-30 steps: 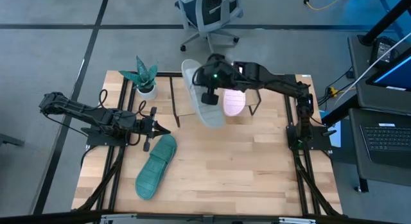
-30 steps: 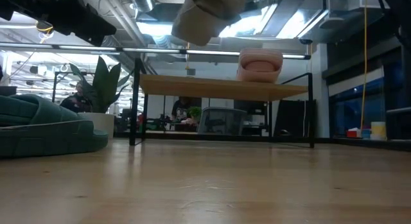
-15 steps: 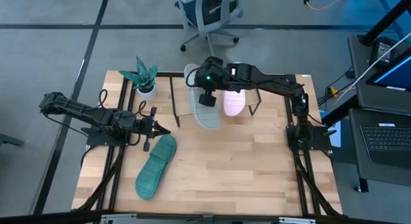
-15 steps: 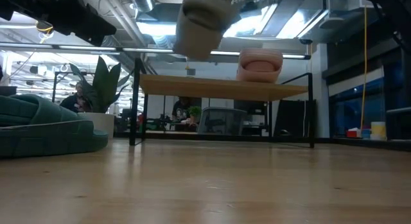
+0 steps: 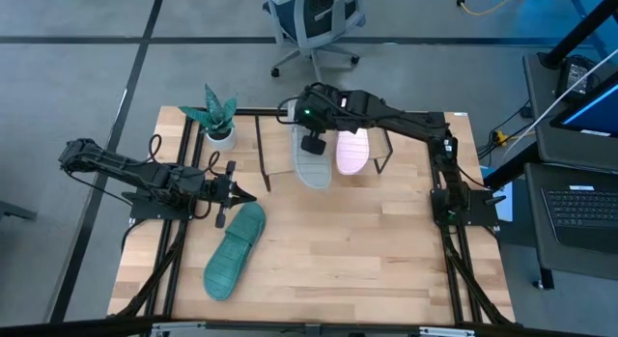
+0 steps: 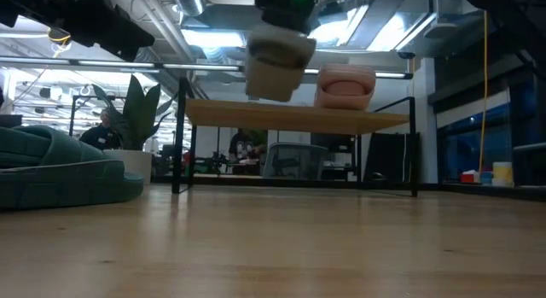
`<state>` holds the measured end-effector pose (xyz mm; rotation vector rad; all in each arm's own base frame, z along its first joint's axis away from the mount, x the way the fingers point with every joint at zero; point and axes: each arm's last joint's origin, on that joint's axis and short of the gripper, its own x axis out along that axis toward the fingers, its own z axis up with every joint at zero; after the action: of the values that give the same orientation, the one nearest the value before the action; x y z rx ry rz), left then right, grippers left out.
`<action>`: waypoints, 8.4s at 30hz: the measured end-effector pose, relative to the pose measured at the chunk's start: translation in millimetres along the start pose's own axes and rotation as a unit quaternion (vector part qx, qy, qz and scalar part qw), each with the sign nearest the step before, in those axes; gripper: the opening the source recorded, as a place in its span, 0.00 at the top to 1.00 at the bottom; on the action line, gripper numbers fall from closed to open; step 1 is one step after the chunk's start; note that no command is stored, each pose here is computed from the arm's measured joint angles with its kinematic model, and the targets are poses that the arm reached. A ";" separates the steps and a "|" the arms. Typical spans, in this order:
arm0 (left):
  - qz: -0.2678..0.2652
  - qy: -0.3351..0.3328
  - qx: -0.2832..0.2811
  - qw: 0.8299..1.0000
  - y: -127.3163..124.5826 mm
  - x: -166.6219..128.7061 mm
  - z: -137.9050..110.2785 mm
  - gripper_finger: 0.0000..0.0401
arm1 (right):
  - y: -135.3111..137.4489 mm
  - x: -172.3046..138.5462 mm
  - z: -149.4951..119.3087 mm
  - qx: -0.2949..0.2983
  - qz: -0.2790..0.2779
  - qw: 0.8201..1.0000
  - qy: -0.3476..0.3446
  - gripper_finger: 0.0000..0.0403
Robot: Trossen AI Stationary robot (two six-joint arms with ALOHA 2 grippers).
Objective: Pick and place slides into the shelf
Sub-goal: Put the gray pair of slides on the shelf, then put the green pair of slides on the shelf
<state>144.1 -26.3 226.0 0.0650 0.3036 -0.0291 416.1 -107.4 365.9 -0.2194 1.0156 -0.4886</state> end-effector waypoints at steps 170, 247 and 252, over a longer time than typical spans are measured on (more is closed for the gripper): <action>0.000 0.002 0.000 1.000 0.0 0.1 -0.3 1.00 | -12.6 -60.5 -23.0 -0.045 0.096 0.994 0.038 0.61; 0.016 0.022 0.067 0.997 -1.0 -14.0 96.6 1.00 | 141.5 -105.0 -279.6 0.002 0.282 0.856 -0.434 0.61; 0.000 0.111 0.118 0.987 -18.0 -0.3 103.3 1.00 | 141.6 -105.0 -279.6 -0.009 0.277 0.856 -0.437 0.61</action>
<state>173.9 -51.3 323.5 0.3050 0.5216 -0.0580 172.6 80.6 244.9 -0.1287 0.1493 0.1685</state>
